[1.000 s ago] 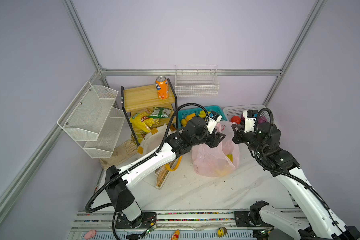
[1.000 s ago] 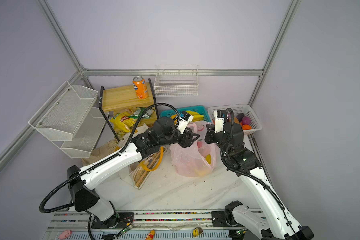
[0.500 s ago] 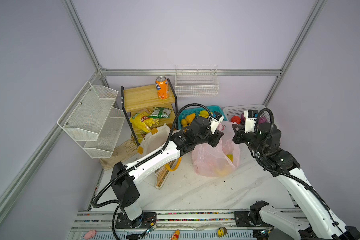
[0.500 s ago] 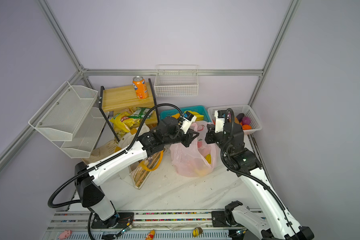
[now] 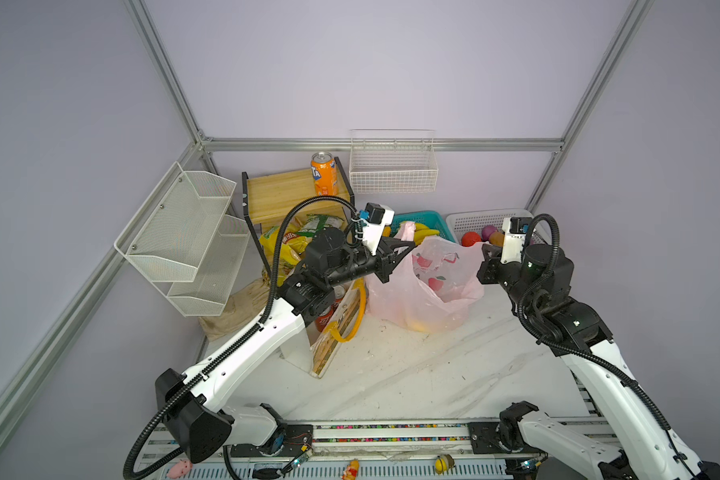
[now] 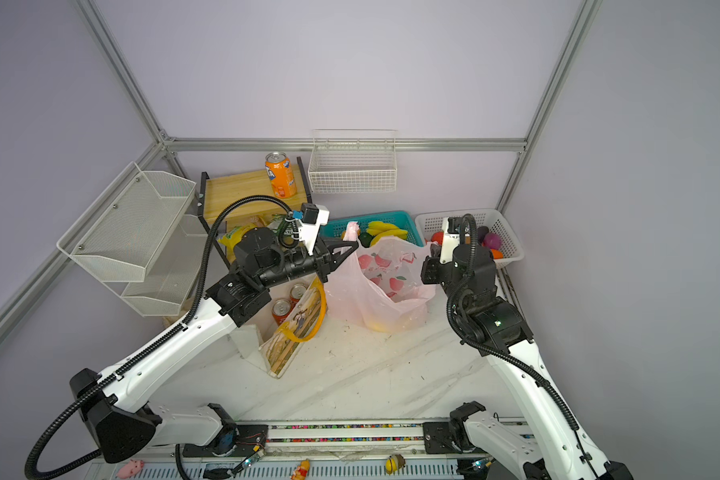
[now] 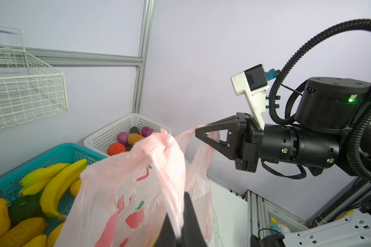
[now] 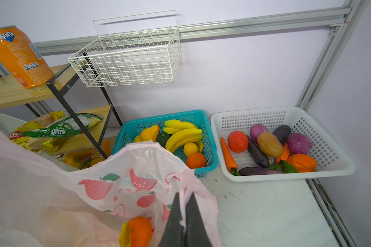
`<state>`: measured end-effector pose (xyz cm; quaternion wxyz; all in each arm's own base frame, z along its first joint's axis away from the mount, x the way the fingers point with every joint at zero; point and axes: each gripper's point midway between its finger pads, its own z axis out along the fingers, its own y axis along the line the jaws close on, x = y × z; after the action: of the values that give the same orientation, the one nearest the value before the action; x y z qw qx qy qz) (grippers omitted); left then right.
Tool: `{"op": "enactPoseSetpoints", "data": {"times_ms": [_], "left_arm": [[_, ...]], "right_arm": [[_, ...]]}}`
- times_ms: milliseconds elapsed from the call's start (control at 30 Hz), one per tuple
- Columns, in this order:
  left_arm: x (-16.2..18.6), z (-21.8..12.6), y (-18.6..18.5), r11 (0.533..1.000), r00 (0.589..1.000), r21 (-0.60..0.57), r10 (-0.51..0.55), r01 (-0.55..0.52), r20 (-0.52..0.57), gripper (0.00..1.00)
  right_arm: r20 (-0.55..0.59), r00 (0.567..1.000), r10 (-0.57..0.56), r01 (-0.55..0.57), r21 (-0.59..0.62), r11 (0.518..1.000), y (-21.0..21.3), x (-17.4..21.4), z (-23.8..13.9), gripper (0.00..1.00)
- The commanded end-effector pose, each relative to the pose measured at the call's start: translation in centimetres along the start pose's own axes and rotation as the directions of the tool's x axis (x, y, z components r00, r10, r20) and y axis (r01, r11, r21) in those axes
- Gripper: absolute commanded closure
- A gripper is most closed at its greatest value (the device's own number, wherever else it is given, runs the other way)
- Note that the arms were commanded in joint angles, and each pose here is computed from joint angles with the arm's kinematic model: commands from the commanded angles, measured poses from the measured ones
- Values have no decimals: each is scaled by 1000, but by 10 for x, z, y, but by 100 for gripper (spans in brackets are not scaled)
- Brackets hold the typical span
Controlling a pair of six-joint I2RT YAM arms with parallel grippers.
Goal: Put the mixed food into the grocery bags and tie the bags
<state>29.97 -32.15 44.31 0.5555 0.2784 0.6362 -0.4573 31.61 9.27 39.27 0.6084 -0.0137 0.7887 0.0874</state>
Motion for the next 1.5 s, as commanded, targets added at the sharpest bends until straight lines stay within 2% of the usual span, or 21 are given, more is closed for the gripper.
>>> {"op": "enactPoseSetpoints", "data": {"times_ms": [0,200,400,633,800,900,967,1133,1267,1467], "left_arm": [[3,-4,6,998,999,48,-43,41,33,98],[16,-4,10,996,996,48,-81,80,19,99],[12,-9,9,996,996,37,-85,84,32,100],[18,-6,7,987,989,73,-144,142,29,100],[33,-1,16,982,984,58,-178,178,4,100],[40,2,19,977,979,57,-205,205,-7,100],[41,2,19,975,977,58,-214,214,-9,100],[40,0,18,976,977,56,-211,211,-6,100],[40,-2,17,977,979,54,-206,206,-7,100],[41,-2,18,978,979,47,-204,204,-8,100]], "right_arm": [[-11,1000,-27,28,81,996,-13,2,3,100],[12,998,-57,54,178,982,-26,-12,7,100],[58,995,-80,64,241,968,-36,-31,-2,100],[54,995,-85,68,264,962,-40,-29,-1,100],[-29,993,-114,117,287,951,-41,-1,23,97],[-82,987,-136,155,322,934,-45,11,36,84],[-74,988,-134,151,315,937,-43,6,37,69],[25,989,-147,135,273,952,-34,-32,22,32],[77,987,-142,121,229,966,-25,-56,12,18],[197,969,-148,148,13,989,14,-84,-3,3]]}}
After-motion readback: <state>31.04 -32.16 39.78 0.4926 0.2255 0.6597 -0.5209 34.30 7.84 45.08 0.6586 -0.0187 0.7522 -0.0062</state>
